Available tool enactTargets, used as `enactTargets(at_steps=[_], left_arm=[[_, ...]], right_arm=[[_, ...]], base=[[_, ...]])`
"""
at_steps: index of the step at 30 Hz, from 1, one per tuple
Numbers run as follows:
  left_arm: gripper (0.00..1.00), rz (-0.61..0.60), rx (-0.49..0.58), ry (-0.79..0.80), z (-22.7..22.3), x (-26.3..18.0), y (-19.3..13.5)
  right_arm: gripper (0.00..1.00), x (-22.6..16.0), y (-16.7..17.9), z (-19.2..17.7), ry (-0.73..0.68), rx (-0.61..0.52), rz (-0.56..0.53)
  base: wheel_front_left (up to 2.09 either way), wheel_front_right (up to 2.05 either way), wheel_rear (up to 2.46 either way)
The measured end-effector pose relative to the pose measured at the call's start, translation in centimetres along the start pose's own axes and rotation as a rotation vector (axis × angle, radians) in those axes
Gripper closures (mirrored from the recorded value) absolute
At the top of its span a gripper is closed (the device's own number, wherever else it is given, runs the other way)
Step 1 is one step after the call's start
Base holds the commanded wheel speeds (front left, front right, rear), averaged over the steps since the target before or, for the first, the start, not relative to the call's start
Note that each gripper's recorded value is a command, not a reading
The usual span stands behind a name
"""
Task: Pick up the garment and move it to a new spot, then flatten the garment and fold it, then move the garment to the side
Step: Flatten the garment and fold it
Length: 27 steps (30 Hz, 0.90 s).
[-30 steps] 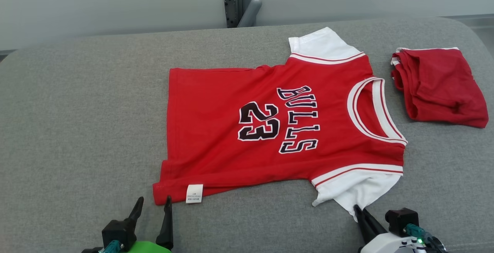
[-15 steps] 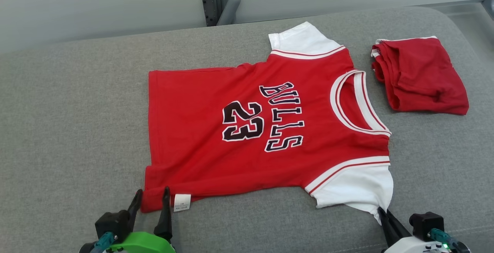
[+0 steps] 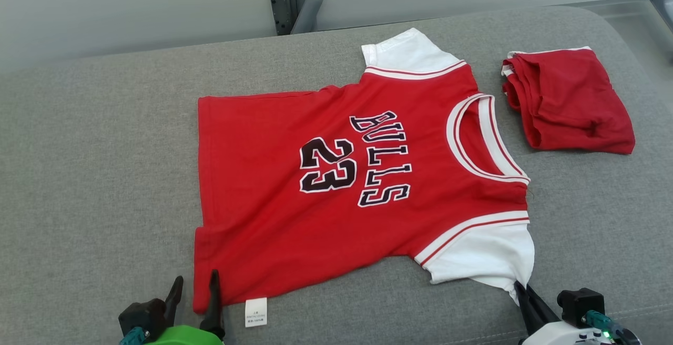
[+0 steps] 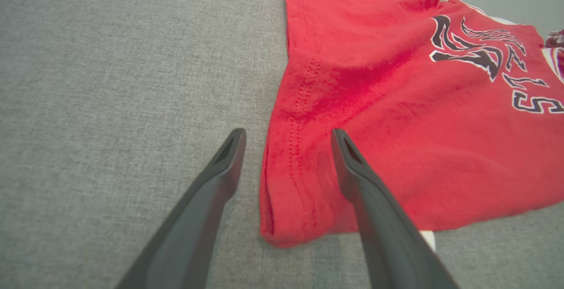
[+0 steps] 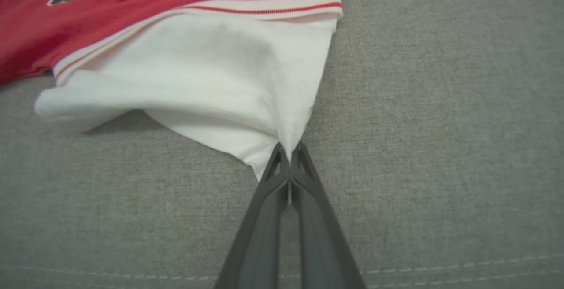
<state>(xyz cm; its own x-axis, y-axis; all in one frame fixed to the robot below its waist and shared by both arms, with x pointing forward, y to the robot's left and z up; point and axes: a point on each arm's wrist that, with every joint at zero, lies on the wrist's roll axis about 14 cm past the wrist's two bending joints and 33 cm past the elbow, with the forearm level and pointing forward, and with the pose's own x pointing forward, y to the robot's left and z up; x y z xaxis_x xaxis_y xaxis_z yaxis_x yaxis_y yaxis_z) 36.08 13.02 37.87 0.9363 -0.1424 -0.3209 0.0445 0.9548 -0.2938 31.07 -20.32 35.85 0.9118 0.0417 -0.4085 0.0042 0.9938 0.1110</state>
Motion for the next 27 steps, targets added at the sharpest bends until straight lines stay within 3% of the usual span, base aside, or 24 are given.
enactTargets(at_steps=[16,18,19,20,21,27], left_arm=[[0.0,-0.005,-0.038,0.044,-1.9,-2.0,-0.1],[0.12,-0.016,-0.044,0.05,-2.1,-2.0,-0.4],[0.36,-0.019,-0.046,0.053,-2.2,-2.0,-0.5],[0.75,-0.023,-0.046,0.057,-2.3,-2.0,-0.6],[1.0,-0.027,-0.045,0.06,-2.4,-2.0,-0.7],[1.0,-0.046,-0.026,0.024,-1.2,-1.7,-1.1]], right_arm=[[1.0,0.3,0.7,0.5,-0.013,-0.013,0.021],[1.0,0.2,0.6,0.5,-0.014,-0.013,0.021],[1.0,0.2,0.6,0.6,-0.015,-0.013,0.02],[1.0,0.2,0.6,0.6,-0.017,-0.012,0.019],[1.0,0.1,0.6,0.6,-0.018,-0.012,0.019],[1.0,0.4,0.9,2.2,-0.07,0.0,0.026]], base=[[0.0,0.0,0.0],[0.0,0.0,0.0],[0.0,0.0,0.0],[0.0,0.0,0.0],[0.0,0.0,0.0],[0.0,0.0,0.0]])
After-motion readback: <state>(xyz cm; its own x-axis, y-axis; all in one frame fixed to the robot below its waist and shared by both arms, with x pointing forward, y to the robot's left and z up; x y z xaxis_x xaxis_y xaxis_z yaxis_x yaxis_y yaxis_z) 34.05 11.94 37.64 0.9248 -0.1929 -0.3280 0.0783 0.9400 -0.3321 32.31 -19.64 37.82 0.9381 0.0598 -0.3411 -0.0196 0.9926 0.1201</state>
